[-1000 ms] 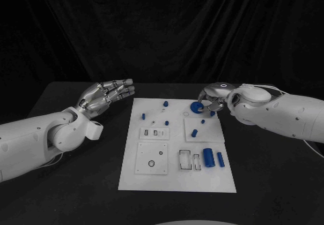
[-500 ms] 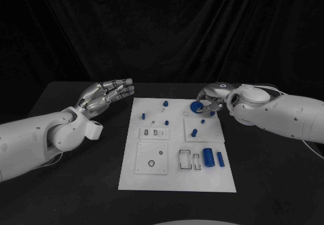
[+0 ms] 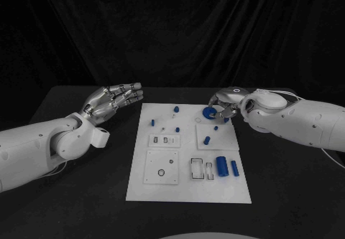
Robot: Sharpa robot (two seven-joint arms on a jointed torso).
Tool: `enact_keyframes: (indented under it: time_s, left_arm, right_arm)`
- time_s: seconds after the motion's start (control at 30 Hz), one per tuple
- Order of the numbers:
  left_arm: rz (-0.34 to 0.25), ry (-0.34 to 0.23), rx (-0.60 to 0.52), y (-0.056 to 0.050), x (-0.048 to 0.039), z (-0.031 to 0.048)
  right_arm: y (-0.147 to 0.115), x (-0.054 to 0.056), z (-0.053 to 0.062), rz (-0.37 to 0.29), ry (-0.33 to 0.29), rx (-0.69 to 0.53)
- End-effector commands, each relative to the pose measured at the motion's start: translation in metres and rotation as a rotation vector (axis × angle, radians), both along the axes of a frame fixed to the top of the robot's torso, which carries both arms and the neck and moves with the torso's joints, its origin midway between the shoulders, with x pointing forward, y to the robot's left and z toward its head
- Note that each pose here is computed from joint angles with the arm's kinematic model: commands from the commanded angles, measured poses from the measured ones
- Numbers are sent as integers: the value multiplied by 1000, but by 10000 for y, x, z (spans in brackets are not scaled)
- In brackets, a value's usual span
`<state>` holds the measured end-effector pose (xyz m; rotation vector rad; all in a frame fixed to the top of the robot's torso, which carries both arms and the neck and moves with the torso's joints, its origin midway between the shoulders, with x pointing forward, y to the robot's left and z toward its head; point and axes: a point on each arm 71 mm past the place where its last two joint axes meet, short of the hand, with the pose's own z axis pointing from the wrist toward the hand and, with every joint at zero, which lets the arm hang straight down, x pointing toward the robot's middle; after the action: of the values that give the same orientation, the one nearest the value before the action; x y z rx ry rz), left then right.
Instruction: Assemble the parts on the task board
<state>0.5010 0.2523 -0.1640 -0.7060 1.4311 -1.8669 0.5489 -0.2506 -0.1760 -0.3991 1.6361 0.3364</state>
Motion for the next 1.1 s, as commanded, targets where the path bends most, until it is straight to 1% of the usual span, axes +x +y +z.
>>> enact_keyframes:
  time_s: [0.03,0.43,0.67,0.87,0.9,1.1]
  left_arm:
    - [-11,-12,-22,-11,-13,13]
    - [-16,-10,-23,-24,-12,12]
    - [-17,-10,-23,-26,-11,12]
    - [-16,-11,-23,-22,-16,13]
    - [-14,-10,-23,-14,-19,13]
    - [-8,-7,-18,13,-24,12]
  right_arm:
    - [-11,-9,-56,-5,22,-26]
    - [-3,-8,-76,-7,46,-39]
    - [1,-14,-52,1,19,-23]
    - [29,-36,2,17,-23,3]
    - [47,-41,31,24,-33,9]
    - [134,-66,115,51,-48,21]
